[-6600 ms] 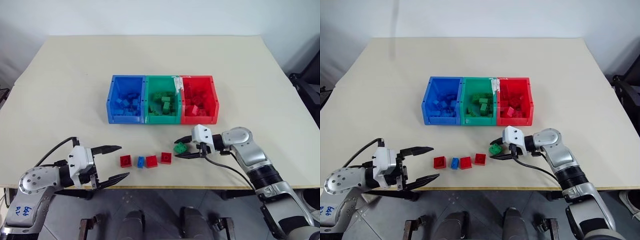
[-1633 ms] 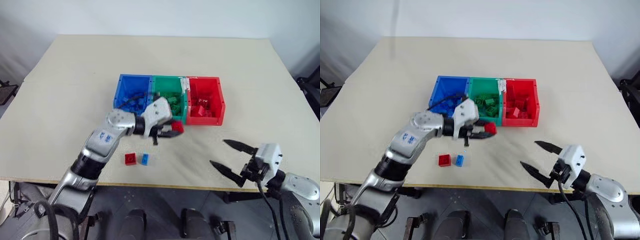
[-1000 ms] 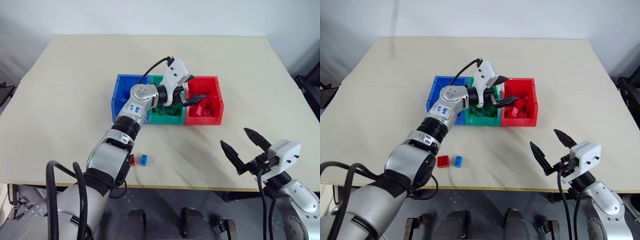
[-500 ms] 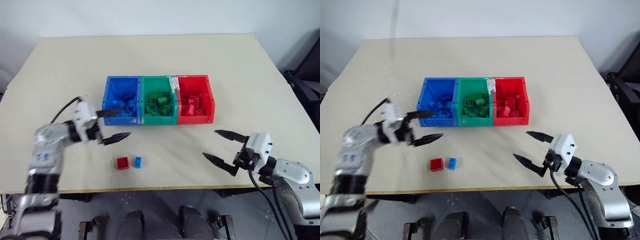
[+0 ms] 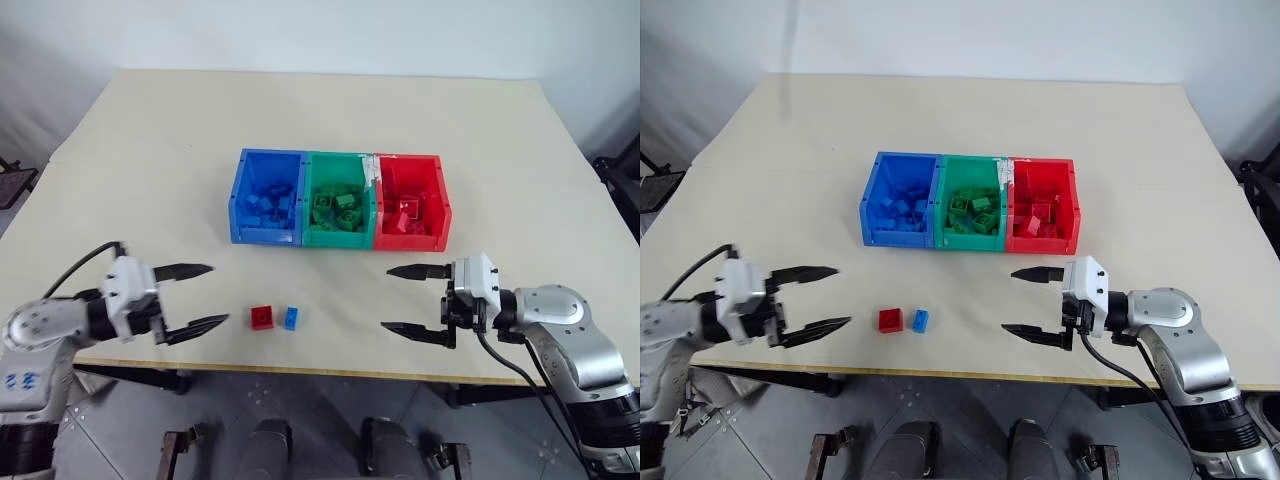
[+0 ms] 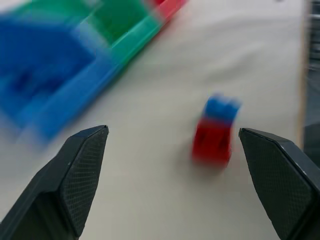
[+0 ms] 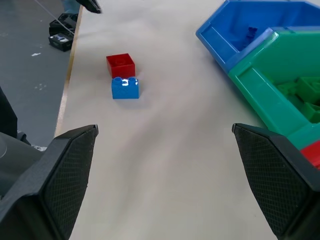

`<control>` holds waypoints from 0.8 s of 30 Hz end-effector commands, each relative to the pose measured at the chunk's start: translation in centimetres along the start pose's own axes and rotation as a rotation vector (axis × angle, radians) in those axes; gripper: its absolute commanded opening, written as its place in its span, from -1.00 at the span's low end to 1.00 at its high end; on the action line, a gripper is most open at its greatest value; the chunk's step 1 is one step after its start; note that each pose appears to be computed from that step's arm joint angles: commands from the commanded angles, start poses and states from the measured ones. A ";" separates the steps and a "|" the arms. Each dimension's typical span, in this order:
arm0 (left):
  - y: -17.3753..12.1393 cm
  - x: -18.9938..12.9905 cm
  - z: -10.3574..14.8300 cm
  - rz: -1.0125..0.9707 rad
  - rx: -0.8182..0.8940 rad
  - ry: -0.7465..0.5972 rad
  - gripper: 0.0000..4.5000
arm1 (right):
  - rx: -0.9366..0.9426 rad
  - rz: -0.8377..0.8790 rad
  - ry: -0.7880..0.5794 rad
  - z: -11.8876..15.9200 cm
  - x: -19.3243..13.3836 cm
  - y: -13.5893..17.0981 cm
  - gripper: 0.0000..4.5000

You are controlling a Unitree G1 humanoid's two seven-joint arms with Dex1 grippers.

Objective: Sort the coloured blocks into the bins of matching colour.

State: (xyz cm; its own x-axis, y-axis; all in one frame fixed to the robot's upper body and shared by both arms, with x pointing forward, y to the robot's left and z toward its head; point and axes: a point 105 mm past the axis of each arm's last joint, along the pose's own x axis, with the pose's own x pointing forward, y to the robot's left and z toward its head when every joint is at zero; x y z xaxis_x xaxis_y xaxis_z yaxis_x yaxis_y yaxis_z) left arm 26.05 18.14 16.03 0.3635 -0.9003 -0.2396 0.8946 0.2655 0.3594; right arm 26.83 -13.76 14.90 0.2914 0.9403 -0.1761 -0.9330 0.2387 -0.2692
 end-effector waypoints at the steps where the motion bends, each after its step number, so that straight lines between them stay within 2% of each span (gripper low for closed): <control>1: -1.2 2.6 0.2 -0.143 0.057 0.035 0.98 | -0.018 -0.038 0.012 0.5 -0.9 0.0 1.00; 3: -1.5 4.5 -0.7 -0.234 0.090 0.093 0.98 | -0.007 -0.060 0.015 0.4 -1.2 0.4 1.00; 6: -0.8 5.7 -2.3 -0.268 0.121 0.190 0.98 | 0.004 -0.080 0.024 0.2 -1.5 0.6 1.00; 12: -1.0 7.6 -3.1 -0.322 0.108 0.228 0.98 | 0.013 -0.124 0.045 -0.3 -2.3 1.1 1.00; 15: -1.0 7.9 -3.2 -0.328 0.103 0.225 0.72 | 0.023 -0.143 0.060 -0.7 -2.9 1.4 1.00; 19: -0.9 7.6 -3.5 -0.319 0.038 0.221 0.15 | 0.031 -0.163 0.067 -1.1 -3.2 1.8 1.00; 22: -0.6 7.0 -3.7 -0.313 0.050 0.239 -0.26 | 0.038 -0.175 0.065 -1.2 -3.3 1.9 1.00; 23: -0.3 7.0 -3.3 -0.291 0.047 0.217 -0.34 | 0.041 -0.178 0.064 -1.3 -3.3 2.0 1.00; 24: 0.2 7.2 -2.6 -0.261 0.045 0.171 -0.33 | 0.040 -0.182 0.062 -1.3 -3.3 2.0 1.00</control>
State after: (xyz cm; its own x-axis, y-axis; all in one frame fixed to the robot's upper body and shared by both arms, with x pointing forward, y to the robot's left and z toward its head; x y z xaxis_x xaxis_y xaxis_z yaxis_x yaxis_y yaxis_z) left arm 29.12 12.58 10.66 0.1296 -0.8360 -0.5333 0.9626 -0.0229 0.2699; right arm 24.50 -17.03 12.63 0.4664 0.8575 -0.2171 -0.8795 0.4233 -0.2172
